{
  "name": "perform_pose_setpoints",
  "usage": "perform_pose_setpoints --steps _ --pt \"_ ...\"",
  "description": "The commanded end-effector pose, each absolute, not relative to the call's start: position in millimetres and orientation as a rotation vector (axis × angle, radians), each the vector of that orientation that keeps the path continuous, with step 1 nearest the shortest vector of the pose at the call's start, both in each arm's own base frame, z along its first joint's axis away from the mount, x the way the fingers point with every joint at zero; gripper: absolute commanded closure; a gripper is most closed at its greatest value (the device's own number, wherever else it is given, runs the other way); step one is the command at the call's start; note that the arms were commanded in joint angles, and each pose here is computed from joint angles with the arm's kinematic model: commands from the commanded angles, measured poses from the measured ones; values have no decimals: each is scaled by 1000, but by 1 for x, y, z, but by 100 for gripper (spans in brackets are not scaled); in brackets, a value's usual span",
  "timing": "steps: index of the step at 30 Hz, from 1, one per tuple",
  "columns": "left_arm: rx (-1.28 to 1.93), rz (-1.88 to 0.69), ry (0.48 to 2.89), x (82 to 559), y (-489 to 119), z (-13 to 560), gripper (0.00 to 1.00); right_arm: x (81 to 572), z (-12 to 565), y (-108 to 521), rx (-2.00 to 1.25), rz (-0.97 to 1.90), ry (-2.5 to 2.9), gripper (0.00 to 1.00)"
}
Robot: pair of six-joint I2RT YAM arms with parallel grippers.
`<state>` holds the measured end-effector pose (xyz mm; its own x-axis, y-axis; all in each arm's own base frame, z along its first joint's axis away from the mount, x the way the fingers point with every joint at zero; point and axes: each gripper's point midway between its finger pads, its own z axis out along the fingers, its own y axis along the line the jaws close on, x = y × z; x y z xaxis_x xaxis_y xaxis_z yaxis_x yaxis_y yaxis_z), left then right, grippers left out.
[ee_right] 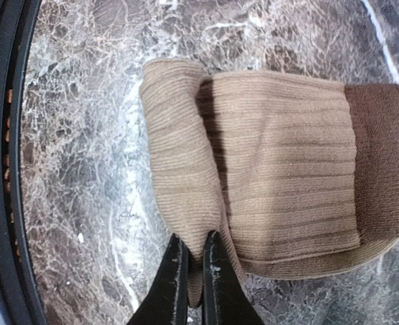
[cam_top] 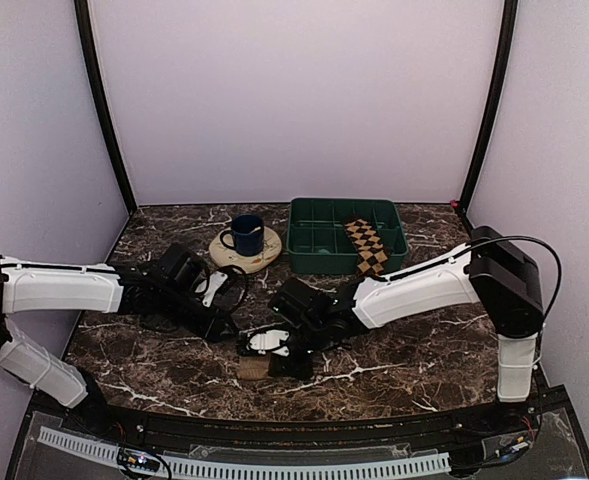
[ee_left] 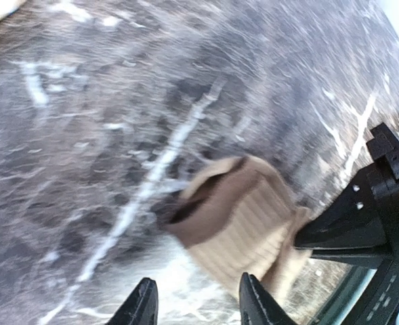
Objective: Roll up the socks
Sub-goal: Roll the sock at the center of the board.
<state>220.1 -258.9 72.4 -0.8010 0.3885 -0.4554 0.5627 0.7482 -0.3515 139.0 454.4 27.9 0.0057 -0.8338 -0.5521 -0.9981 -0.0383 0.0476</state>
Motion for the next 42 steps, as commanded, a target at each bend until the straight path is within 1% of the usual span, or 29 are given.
perform_pose_setpoints --steps 1,4,7,12,14,20,28,34,42 --pt "512 -531 2504 241 -231 79 56 120 8 432 -1961 837 2137 99" --pt "432 -505 2431 243 -221 87 56 119 11 432 -1947 965 2199 99" --pt "419 -492 2337 239 -220 97 57 119 10 430 -1941 1056 2268 99" --pt "523 -446 2209 222 -237 105 58 117 10 432 -1904 1241 2364 99" --pt "567 -433 2174 215 -244 103 61 118 8 433 -1890 1280 2394 99" --pt "687 -408 2071 193 -258 100 61 121 6 435 -1842 1376 2454 99" --pt "911 -391 1965 160 -279 97 64 128 7 436 -1823 1403 2502 98" --pt "1078 -337 1959 142 -292 80 64 131 9 438 -1817 1408 2511 98" --pt "1204 -294 1949 134 -307 67 62 130 9 434 -1818 1407 2521 98"
